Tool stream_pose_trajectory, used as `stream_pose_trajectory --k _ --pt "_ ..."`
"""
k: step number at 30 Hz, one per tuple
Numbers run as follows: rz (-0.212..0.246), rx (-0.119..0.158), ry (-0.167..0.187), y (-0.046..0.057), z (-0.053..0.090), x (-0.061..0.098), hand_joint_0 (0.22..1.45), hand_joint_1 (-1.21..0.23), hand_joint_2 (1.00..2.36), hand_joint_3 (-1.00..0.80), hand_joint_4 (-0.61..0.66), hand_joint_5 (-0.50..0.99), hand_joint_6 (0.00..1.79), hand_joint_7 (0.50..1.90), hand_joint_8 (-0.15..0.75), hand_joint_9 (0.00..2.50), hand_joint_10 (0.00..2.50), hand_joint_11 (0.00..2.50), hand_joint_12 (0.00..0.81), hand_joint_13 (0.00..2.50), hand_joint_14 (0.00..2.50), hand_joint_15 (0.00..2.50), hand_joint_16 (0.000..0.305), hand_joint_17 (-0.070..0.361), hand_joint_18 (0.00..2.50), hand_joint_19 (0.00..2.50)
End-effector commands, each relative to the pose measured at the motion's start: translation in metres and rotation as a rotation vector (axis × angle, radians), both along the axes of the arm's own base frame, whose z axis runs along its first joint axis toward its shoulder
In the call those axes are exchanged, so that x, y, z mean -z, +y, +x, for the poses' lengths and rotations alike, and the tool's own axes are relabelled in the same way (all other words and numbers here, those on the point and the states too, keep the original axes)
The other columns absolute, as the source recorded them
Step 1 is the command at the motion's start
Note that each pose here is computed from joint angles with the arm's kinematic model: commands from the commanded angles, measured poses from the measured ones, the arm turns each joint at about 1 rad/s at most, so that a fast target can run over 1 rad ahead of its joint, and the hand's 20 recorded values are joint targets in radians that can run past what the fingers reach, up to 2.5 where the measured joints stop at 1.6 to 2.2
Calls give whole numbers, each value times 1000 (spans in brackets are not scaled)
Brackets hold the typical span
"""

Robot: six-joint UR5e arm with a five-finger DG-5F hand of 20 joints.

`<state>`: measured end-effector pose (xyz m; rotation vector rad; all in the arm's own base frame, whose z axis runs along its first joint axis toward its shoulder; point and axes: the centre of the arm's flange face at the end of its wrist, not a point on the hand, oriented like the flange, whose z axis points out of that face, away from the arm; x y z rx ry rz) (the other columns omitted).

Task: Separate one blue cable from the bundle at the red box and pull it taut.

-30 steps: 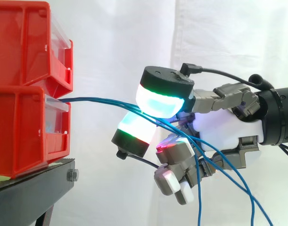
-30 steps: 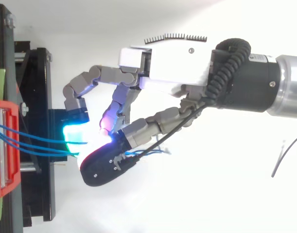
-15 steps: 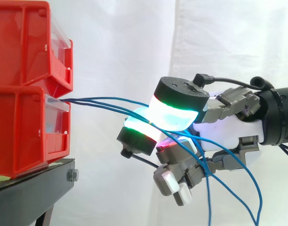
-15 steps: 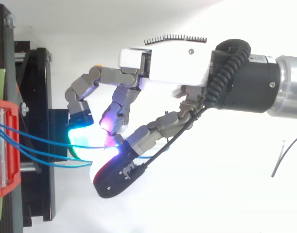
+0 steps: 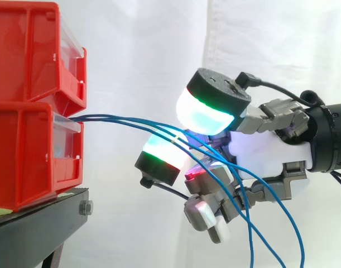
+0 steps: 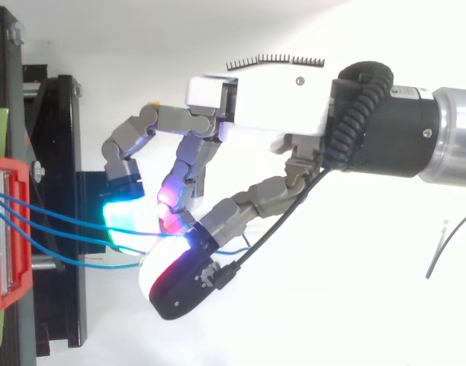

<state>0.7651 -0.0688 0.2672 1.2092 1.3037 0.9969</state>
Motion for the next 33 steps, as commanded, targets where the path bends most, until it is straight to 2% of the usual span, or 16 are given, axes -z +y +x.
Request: stream_pose_trajectory --k 1,5,8,13,23,26,29,33 --pt "0 0 0 0 0 0 430 -748 1000 -500 94 -152 873 1059 342 1265 26 1223 440 1054 27 782 58 131 961 784" --pt "0 0 0 0 0 0 493 -581 1000 -500 76 -146 855 1106 319 1269 28 1228 421 1055 27 789 53 120 929 813" --pt "0 0 0 0 0 0 557 -554 1000 -500 65 -146 848 1140 295 1265 29 1240 398 1037 27 801 49 111 896 832" --pt "0 0 0 0 0 0 614 -639 1002 -477 41 -143 851 1183 293 1264 33 1238 390 1030 29 798 48 107 880 853" --pt "0 0 0 0 0 0 598 -770 1021 -178 -4 -140 874 1268 295 1253 31 1247 393 1025 30 797 48 108 882 842" --pt "0 0 0 0 0 0 620 -821 1022 -161 -11 -150 889 1256 286 1219 31 1234 390 1003 28 800 48 108 869 841" --pt "0 2 0 0 0 0 640 -852 1022 -165 -40 -154 892 1302 283 1210 31 1235 386 993 31 795 48 107 860 835" --pt "0 2 0 0 0 0 663 -836 1022 -181 -46 -159 903 1345 286 1205 30 1209 391 987 30 785 48 107 853 824"
